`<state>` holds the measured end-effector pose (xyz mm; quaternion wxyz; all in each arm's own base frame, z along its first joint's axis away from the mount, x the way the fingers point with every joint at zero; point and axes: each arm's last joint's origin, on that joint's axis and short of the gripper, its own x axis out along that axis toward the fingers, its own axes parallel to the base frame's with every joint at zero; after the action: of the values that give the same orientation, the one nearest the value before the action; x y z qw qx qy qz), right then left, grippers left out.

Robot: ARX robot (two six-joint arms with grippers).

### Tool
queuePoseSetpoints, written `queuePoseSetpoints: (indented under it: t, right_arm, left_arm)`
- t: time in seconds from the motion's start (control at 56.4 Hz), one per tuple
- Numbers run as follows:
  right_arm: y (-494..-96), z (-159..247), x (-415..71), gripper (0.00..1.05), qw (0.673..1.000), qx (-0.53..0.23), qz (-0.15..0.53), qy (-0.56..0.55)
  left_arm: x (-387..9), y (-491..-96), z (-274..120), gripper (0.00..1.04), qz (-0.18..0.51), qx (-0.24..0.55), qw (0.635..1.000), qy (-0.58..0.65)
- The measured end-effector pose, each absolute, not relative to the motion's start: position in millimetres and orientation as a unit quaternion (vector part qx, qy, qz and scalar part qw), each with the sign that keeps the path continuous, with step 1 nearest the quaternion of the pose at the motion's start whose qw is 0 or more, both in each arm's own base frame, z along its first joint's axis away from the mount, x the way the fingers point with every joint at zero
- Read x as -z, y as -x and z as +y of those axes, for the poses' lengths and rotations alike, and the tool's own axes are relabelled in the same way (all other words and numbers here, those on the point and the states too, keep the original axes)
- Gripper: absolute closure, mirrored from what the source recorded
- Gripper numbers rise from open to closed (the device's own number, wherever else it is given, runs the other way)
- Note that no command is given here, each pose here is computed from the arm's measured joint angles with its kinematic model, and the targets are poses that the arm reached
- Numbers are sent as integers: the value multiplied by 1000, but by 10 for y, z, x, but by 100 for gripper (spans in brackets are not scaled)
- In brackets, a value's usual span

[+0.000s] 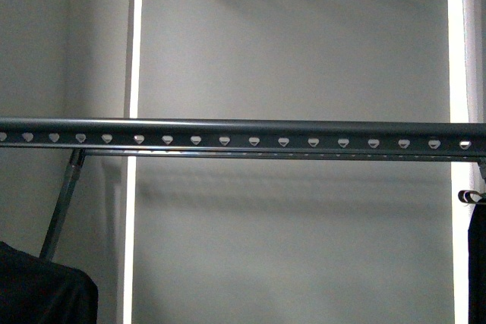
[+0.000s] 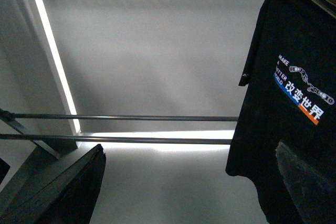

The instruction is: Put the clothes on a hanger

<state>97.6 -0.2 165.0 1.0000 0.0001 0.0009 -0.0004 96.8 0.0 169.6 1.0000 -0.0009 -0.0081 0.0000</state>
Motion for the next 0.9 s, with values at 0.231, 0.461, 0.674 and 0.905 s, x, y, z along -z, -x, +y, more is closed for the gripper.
queuePoseSetpoints:
  t: [0.231,0.461,0.674,0.905]
  right_arm:
    - [-976,-2,-1650,7,1000,0,1,0]
    - [-976,-2,-1650,7,1000,0,1,0]
    - [-976,-1,-1650,7,1000,-1,1,0]
    - [-976,-1,-1650,7,1000,-1,1,0]
  left_arm:
    - [-1696,-968,0,7,-8,0,1000,1]
    - [-1696,-968,0,7,-8,0,1000,1]
    - [-2058,-1244,-74,7,-16,171,983,61]
    - [-2615,-2574,-131,7,98,-30,931,351]
